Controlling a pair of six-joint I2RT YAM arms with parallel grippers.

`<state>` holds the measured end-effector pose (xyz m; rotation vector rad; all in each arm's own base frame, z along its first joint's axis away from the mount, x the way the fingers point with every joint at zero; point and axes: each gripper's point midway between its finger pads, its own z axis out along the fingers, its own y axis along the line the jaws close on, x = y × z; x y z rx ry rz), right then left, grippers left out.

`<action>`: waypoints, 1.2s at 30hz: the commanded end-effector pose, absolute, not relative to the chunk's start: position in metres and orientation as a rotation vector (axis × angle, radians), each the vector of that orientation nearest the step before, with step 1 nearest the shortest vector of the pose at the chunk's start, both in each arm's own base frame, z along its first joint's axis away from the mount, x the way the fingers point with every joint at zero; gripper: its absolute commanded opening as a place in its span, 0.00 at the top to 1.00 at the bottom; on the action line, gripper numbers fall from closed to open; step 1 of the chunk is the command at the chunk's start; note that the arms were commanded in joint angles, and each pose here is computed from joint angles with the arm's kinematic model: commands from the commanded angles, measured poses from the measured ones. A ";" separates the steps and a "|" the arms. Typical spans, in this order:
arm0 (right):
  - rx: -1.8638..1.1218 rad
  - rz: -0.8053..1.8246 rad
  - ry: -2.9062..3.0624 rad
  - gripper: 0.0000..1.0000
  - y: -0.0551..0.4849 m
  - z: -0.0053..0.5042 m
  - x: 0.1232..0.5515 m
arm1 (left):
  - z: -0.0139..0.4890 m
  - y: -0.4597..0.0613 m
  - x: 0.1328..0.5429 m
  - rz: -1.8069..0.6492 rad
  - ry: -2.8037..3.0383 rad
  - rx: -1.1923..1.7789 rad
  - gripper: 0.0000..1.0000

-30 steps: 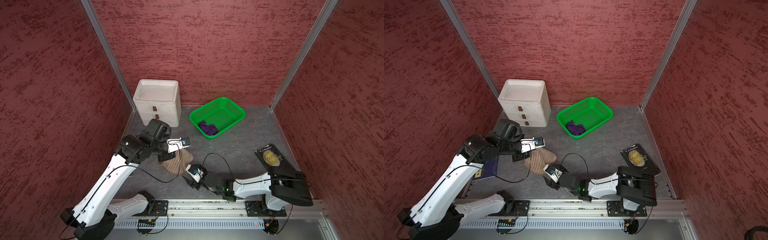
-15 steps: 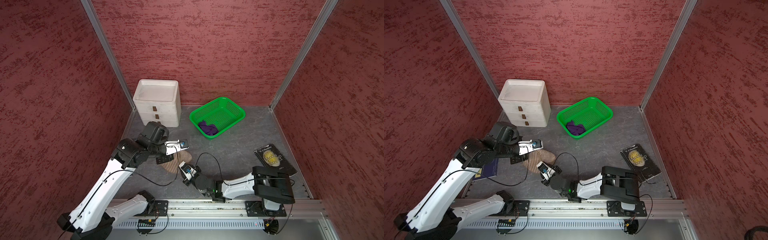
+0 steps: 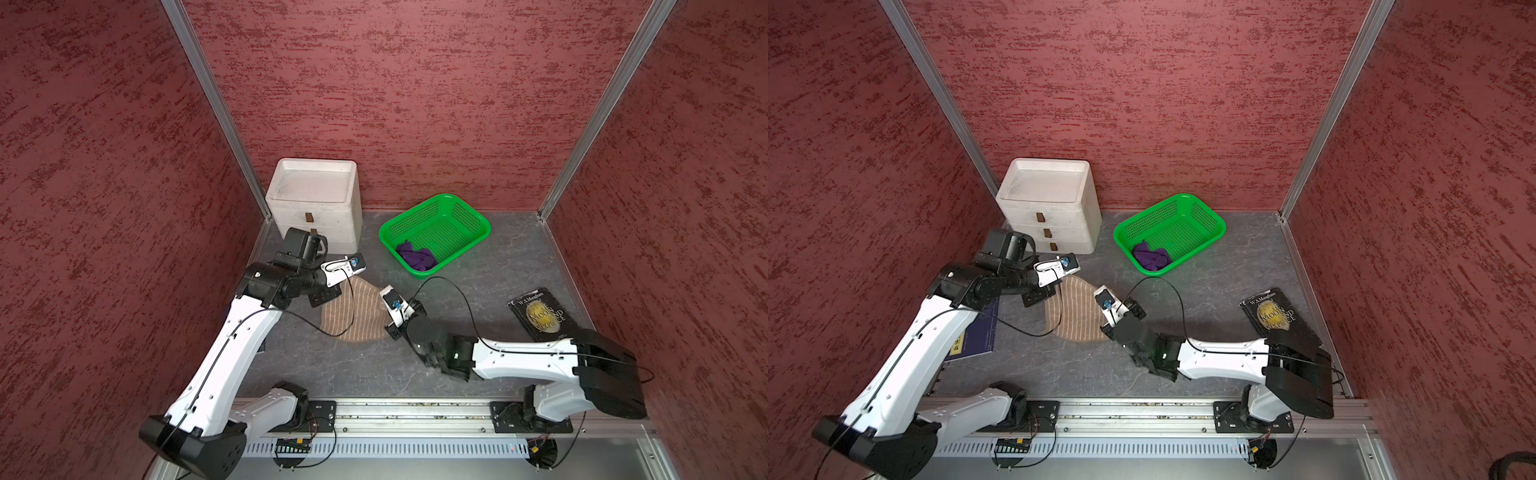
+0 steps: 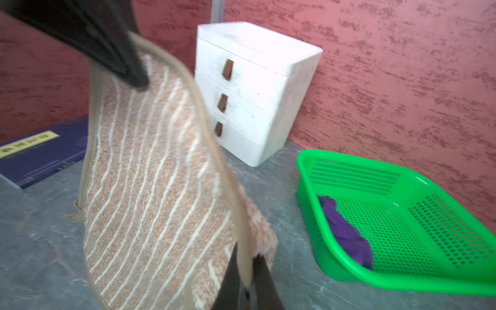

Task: Fold the square dishcloth
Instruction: Flatten out the cleaning item at the center of the board, then fold the cleaning item at the center of the board.

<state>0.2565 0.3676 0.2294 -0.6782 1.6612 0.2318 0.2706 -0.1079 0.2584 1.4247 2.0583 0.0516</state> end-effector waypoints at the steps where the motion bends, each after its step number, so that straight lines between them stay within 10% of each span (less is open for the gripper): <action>1: -0.869 0.120 1.774 1.00 0.358 0.210 0.271 | 0.264 -0.112 0.297 0.085 1.992 1.395 1.00; 8: -0.941 0.046 1.760 1.00 0.338 0.237 0.282 | 0.272 -0.097 0.325 0.250 1.988 1.312 1.00; 20: -1.357 0.455 2.171 1.00 0.329 0.102 0.140 | 0.103 -0.074 0.183 -0.019 2.340 1.716 1.00; 36: -1.445 0.770 2.522 1.00 0.348 0.070 0.106 | 0.065 -0.069 0.172 -0.067 2.344 1.699 0.99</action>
